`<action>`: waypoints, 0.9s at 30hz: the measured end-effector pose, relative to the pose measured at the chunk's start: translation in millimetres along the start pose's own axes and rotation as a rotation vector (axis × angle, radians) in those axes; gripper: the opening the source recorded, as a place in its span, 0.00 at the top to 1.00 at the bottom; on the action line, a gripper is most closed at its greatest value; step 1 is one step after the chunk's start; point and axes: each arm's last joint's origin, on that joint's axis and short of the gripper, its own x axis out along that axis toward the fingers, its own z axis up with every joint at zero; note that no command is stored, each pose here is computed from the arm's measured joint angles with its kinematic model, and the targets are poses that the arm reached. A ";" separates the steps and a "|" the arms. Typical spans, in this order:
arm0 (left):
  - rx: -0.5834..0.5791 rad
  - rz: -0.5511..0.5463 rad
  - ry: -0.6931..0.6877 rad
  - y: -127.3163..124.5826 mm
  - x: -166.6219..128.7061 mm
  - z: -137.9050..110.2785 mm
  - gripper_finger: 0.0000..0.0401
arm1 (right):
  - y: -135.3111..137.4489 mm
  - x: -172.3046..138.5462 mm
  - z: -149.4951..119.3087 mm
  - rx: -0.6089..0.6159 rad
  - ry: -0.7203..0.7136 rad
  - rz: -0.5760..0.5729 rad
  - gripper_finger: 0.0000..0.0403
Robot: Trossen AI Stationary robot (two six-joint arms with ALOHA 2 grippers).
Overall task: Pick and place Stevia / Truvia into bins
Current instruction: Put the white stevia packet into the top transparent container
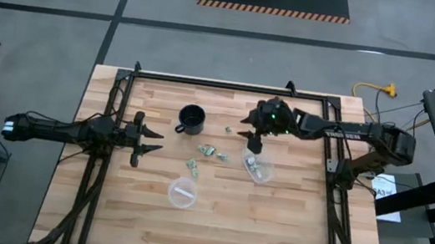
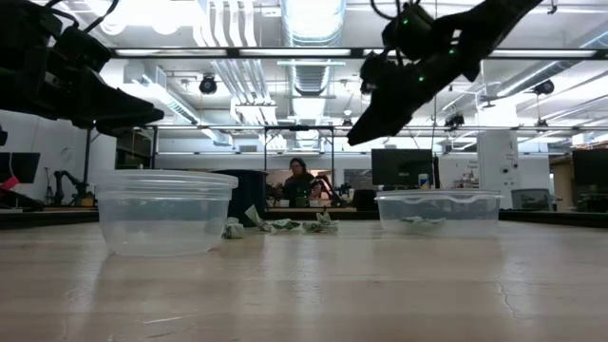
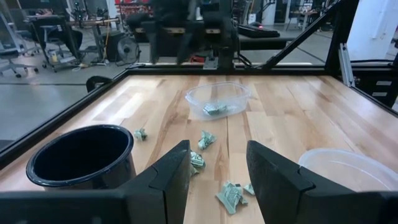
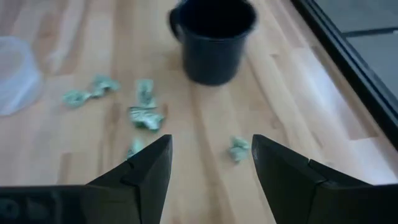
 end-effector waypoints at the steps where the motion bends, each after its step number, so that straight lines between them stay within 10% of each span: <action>1: 0.000 0.000 0.000 0.0 0.0 0.0 0.65 | -5.1 2.8 1.0 0.011 0.005 -0.008 0.47; 27: 0.000 0.000 0.000 0.0 0.0 0.0 0.65 | -49.7 86.4 -4.2 -0.102 0.303 0.061 0.48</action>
